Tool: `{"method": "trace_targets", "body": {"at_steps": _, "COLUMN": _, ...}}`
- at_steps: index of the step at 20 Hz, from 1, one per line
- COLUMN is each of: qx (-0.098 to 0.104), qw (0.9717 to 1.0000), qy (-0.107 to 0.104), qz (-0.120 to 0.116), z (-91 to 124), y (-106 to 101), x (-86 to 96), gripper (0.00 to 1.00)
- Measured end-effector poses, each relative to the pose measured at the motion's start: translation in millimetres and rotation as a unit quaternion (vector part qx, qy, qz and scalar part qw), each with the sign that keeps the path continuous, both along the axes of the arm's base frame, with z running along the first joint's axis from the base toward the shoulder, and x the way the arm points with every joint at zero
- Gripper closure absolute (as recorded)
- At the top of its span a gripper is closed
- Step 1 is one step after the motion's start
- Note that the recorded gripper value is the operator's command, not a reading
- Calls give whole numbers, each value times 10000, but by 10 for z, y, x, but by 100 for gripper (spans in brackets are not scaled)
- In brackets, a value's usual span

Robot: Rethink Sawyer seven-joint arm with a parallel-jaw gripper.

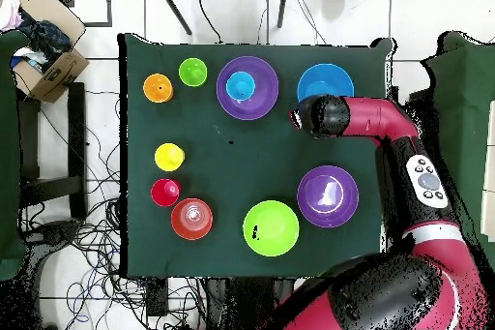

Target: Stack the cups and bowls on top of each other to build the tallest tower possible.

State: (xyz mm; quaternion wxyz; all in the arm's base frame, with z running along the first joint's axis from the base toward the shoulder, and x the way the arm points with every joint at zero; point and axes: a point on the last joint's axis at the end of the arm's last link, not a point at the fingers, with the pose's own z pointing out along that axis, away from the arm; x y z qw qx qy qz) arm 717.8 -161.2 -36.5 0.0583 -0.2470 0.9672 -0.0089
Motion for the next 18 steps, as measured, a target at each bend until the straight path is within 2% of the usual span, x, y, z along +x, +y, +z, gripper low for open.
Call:
{"method": "trace_targets", "body": {"at_steps": 7, "qx": -19, "qw": 10000, "qy": -18, "qz": -33, "z": 111, "y": 6, "x": 31, "gripper": 100}}
{"method": "trace_targets", "body": {"at_steps": 12, "qx": -47, "qw": 10000, "qy": -59, "qz": -32, "z": 290, "y": 77, "x": 101, "gripper": 100}}
{"method": "trace_targets", "body": {"at_steps": 14, "qx": -49, "qw": 10000, "qy": -44, "qz": -23, "z": 348, "y": 119, "x": 113, "gripper": 100}}
{"method": "trace_targets", "body": {"at_steps": 18, "qx": -19, "qw": 9999, "qy": 138, "qz": 42, "z": 548, "y": 337, "x": 82, "gripper": 100}}
